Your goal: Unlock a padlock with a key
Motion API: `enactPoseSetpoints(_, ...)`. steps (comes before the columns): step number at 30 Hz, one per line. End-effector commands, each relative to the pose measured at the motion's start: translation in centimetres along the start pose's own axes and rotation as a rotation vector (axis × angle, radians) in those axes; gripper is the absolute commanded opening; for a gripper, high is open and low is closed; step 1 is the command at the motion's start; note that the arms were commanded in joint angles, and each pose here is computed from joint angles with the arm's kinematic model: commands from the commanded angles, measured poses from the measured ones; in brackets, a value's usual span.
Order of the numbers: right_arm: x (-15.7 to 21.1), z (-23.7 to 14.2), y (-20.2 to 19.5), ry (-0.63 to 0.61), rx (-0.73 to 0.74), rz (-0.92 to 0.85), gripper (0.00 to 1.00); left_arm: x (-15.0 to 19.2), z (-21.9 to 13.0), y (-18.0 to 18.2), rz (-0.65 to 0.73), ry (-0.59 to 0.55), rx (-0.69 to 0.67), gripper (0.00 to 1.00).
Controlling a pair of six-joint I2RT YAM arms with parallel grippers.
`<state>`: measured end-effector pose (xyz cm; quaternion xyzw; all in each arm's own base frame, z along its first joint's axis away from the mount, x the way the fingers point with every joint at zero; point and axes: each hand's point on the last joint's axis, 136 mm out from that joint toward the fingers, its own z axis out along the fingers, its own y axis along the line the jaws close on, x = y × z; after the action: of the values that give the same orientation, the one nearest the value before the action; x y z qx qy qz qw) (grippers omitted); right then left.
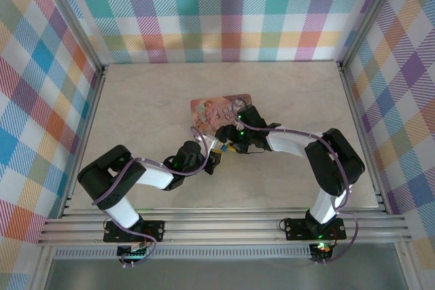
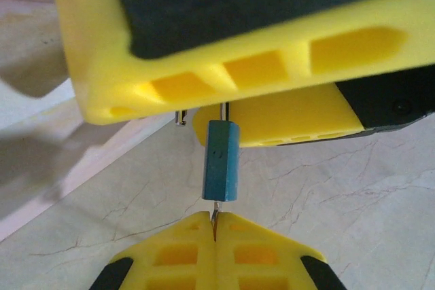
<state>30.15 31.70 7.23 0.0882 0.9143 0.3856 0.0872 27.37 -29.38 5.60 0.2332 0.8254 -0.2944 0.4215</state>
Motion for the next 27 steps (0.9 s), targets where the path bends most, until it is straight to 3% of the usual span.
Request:
enactPoseSetpoints(1,3.0,0.4,-3.6,0.1,0.107,0.12,0.65,-0.6,0.0,-1.3,0.085,-0.008,0.008,0.0)
enactPoseSetpoints(12,4.4,-0.1,-5.0,0.116,0.161,0.146,0.67,-0.4,0.2,-1.8,0.146,-0.004,-0.021,0.0)
enactPoseSetpoints(27,2.9,-3.0,-2.6,0.003,0.118,0.112,0.71,-0.4,0.0,-1.8,0.138,-0.016,-0.02,0.0)
